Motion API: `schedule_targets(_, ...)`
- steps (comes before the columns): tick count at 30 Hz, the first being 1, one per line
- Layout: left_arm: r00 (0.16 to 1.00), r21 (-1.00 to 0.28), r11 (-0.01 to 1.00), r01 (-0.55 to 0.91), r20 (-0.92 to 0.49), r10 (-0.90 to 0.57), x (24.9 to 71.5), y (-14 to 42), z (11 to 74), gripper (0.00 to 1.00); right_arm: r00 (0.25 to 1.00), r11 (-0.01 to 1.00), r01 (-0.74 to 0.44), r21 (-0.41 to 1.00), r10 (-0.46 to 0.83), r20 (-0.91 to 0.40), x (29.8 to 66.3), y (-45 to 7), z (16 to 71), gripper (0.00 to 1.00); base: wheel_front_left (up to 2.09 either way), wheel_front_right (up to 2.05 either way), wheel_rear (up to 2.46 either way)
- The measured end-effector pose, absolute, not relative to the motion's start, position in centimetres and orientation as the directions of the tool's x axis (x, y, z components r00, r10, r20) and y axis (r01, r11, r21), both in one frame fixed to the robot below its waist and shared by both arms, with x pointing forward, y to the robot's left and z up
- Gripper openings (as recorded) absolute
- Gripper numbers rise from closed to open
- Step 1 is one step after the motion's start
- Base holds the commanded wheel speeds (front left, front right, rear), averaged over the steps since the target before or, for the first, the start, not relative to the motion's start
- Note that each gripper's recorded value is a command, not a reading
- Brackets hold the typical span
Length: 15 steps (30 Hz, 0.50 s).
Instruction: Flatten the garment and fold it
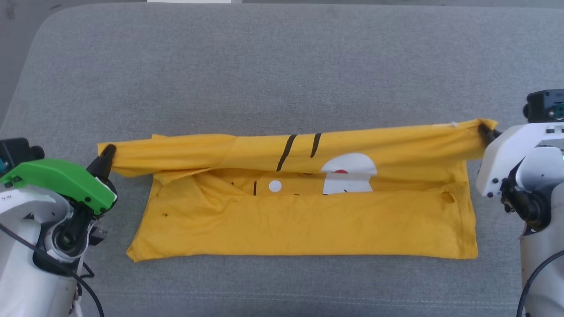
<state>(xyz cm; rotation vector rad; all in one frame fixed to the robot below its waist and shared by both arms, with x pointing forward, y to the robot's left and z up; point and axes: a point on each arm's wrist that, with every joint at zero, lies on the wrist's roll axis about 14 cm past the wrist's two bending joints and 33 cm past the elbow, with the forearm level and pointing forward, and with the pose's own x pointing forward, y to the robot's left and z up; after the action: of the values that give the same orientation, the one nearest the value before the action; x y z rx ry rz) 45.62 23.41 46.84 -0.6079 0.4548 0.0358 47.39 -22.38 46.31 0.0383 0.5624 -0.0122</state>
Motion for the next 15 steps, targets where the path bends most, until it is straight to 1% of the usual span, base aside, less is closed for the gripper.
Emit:
schedule_targets(2,0.895,-0.533,0.829,-0.170,-0.435,-0.097,45.7,23.5,46.6,0.00,0.830,0.999,0.019,0.033,0.003,-0.558,47.1,-22.3,45.7,0.00,0.00,0.00,0.00)
schedule_targets(6,0.856,-0.504,0.838,-0.210,-0.509,-0.091,44.6,23.5,44.7,0.00,0.800,0.999,0.022,0.035,0.004,-0.600,46.1,-22.3,44.6,0.00,0.00,0.00,0.00)
schedule_targets(11,0.802,-0.473,0.837,-0.275,-0.593,-0.072,42.2,23.9,42.0,0.00,0.734,0.999,0.027,0.045,0.011,-0.679,43.4,-22.4,42.0,0.00,0.00,0.00,0.00)
schedule_targets(15,0.771,-0.453,0.834,-0.314,-0.634,-0.055,41.0,24.3,40.6,0.00,0.693,0.997,0.034,0.063,0.022,-0.720,41.7,-22.1,40.3,0.00,0.00,0.00,0.00)
